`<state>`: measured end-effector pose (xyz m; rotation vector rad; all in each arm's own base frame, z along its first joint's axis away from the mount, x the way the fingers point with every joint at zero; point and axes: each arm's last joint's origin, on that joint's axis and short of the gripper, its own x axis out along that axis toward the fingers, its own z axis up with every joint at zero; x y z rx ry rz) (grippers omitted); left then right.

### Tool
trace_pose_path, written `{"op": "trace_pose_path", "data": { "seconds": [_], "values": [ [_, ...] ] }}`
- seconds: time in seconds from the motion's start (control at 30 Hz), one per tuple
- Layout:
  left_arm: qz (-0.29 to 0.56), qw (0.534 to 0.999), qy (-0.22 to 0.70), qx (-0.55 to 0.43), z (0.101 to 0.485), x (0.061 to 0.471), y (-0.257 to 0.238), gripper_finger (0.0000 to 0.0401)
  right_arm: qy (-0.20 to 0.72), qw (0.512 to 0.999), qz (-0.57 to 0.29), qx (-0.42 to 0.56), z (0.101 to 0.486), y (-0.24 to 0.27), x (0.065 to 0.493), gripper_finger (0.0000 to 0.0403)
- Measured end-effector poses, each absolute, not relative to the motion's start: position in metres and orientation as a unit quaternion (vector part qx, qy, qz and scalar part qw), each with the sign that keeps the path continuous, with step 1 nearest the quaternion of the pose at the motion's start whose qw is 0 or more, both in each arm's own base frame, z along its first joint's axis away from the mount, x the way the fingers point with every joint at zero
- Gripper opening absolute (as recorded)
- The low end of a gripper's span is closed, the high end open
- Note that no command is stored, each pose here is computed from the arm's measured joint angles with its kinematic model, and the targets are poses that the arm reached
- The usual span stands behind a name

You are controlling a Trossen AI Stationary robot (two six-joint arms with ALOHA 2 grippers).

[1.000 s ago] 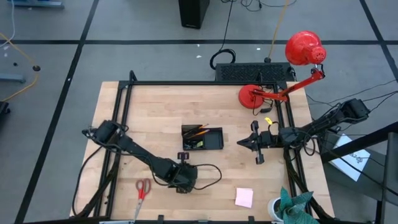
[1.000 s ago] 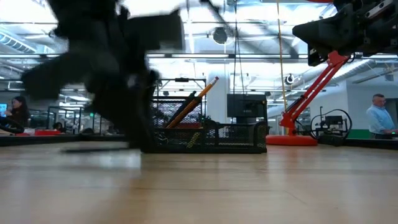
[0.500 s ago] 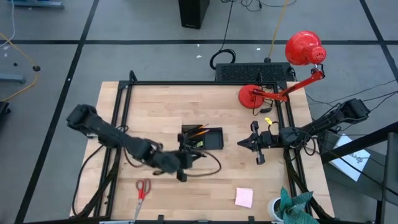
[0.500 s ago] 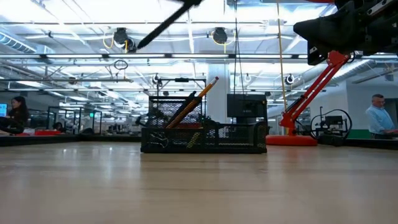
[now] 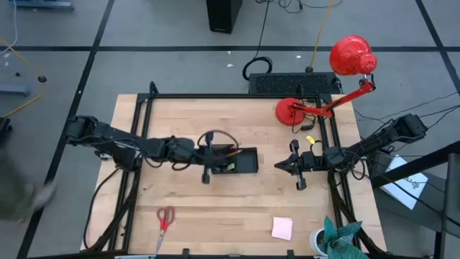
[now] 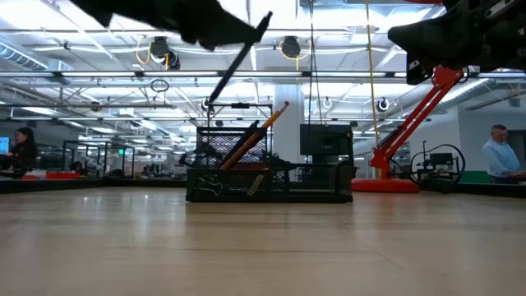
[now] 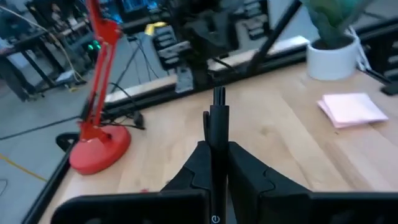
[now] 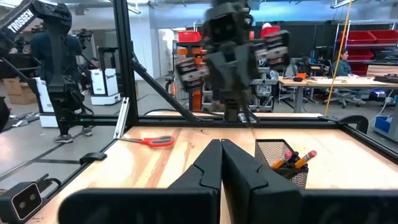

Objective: Pick and place office supplies into organizer
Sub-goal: Put the black pen into the desk organizer

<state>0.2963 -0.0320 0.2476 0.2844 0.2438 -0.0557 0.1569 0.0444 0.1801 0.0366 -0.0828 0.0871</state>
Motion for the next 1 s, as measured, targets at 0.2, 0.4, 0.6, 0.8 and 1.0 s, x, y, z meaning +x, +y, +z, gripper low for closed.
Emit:
{"op": "trace_pose_path", "data": {
  "seconds": [0.2, 0.4, 0.6, 0.8, 1.0],
  "values": [
    [-0.02, 0.987, 0.088, 0.13, 0.231, 0.289, 0.001, 0.0026, -0.047, 0.998, 0.043, 0.019, 0.181, 0.044, 0.157, 0.0],
    [-0.015, 0.991, 0.087, 0.098, 0.202, 0.278, 0.026, 0.0029, -0.055, 0.998, 0.042, 0.012, 0.183, 0.044, 0.157, 0.0],
    [-0.028, 0.995, 0.07, 0.063, 0.177, 0.277, 0.039, 0.003, -0.059, 0.997, 0.04, 0.009, 0.184, 0.044, 0.157, 0.0],
    [-0.039, 0.994, 0.095, 0.044, 0.158, 0.288, 0.043, 0.003, -0.059, 0.997, 0.04, 0.006, 0.184, 0.044, 0.157, 0.0],
    [-0.051, 0.992, 0.113, 0.032, 0.147, 0.298, 0.043, 0.003, -0.06, 0.997, 0.04, 0.005, 0.184, 0.044, 0.157, 0.0]
  ]
}}
